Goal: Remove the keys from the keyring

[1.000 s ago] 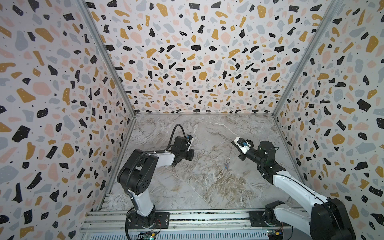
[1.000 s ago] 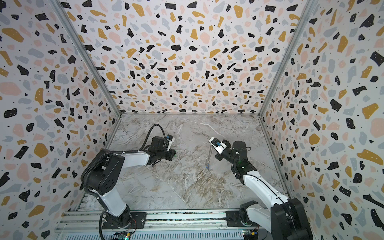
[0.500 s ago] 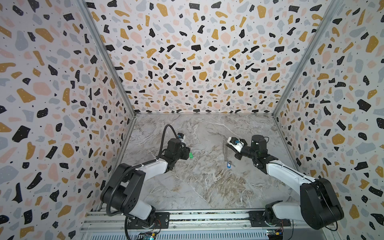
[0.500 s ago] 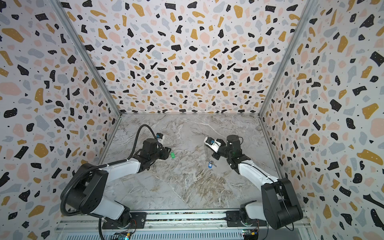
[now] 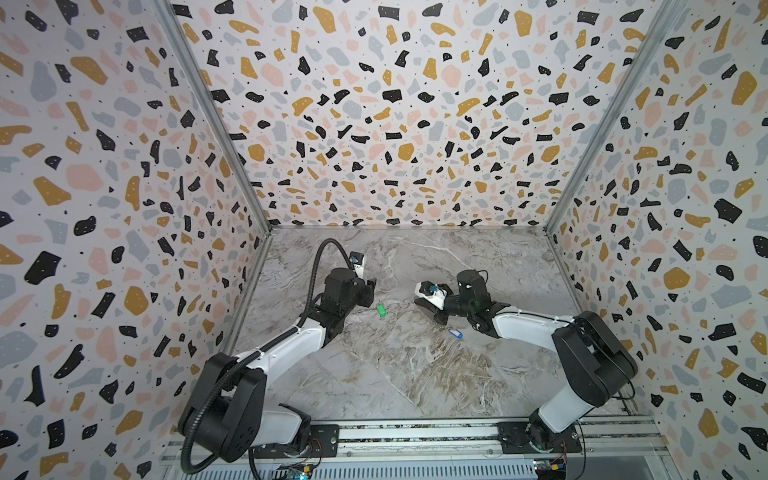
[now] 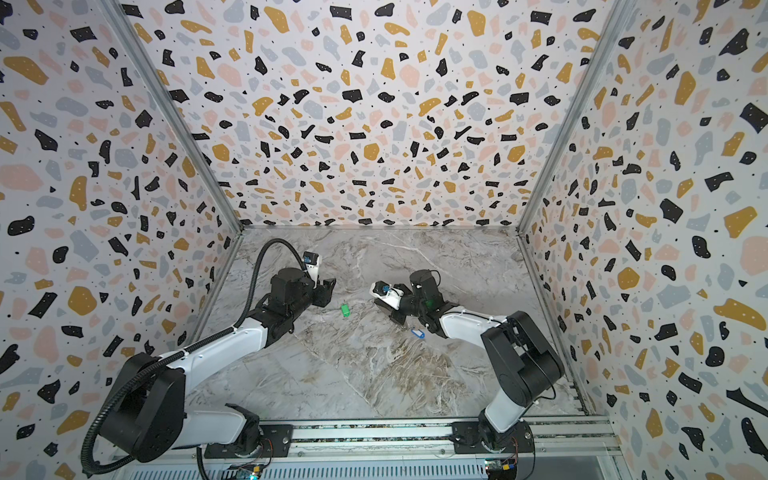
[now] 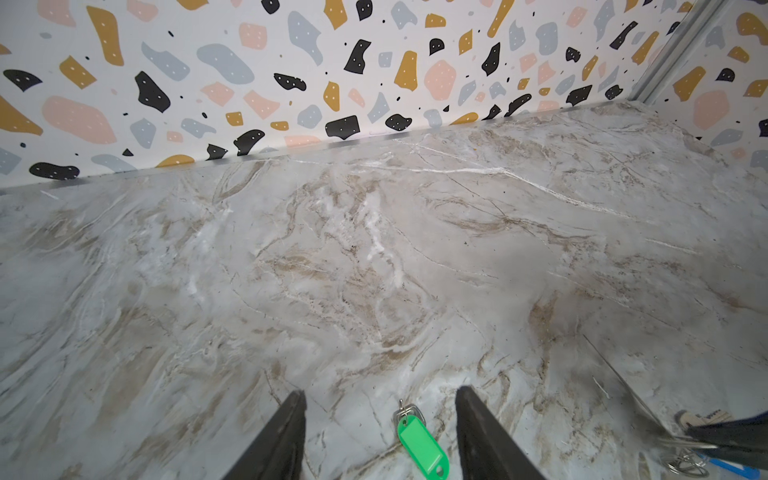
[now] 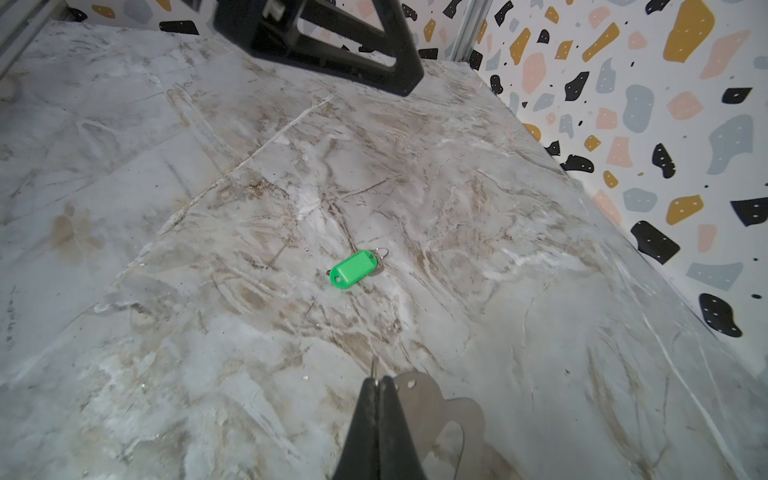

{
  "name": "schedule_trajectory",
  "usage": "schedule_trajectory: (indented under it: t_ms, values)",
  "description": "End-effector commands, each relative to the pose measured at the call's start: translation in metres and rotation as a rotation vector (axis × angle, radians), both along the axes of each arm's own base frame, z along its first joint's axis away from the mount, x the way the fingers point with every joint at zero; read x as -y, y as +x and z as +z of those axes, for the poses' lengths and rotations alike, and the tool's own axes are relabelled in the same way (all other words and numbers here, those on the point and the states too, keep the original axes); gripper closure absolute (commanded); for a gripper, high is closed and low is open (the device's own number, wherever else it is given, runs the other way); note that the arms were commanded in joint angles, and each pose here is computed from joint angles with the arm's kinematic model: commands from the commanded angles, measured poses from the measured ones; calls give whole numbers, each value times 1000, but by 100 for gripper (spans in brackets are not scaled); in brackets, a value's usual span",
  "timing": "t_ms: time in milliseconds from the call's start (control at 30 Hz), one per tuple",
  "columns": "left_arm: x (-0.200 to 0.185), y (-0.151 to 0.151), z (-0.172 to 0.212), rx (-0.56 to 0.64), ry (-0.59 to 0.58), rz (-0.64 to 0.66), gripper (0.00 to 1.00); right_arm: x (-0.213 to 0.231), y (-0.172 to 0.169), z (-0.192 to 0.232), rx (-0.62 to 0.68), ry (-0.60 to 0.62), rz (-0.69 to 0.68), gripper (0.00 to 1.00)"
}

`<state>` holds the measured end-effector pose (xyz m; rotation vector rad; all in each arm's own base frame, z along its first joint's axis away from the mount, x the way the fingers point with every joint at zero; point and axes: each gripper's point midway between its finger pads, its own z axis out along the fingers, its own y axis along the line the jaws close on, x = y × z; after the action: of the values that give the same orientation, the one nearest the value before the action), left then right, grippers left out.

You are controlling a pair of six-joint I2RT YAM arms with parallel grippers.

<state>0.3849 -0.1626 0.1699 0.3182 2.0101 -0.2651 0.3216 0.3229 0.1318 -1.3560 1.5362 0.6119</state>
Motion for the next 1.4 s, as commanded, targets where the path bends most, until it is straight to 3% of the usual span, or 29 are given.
schedule_trajectory:
  t_ms: [0, 233, 500, 733, 900, 1100, 1367]
  values:
    - [2, 4, 20, 53, 12, -24, 41, -18, 9, 10, -9, 31, -12, 100]
    - [12, 1, 18, 41, 27, -104, 41, -36, 35, -8, -79, 46, -88, 94]
    - [26, 11, 32, 78, 34, -160, 42, -32, 56, 11, -104, 86, -160, 63]
    - [57, 17, 41, 74, -2, -307, 43, 28, 58, 43, -121, 98, -235, 58]
    - [79, 7, 42, 69, 21, -426, 45, 55, 30, 33, -180, 45, -251, 58]
    - [111, -25, 30, 38, 129, -554, 47, 72, 0, 12, -275, -3, -267, 60]
    - [135, -63, 15, 148, 270, -781, 53, 91, -18, -21, -397, -58, -362, 63]
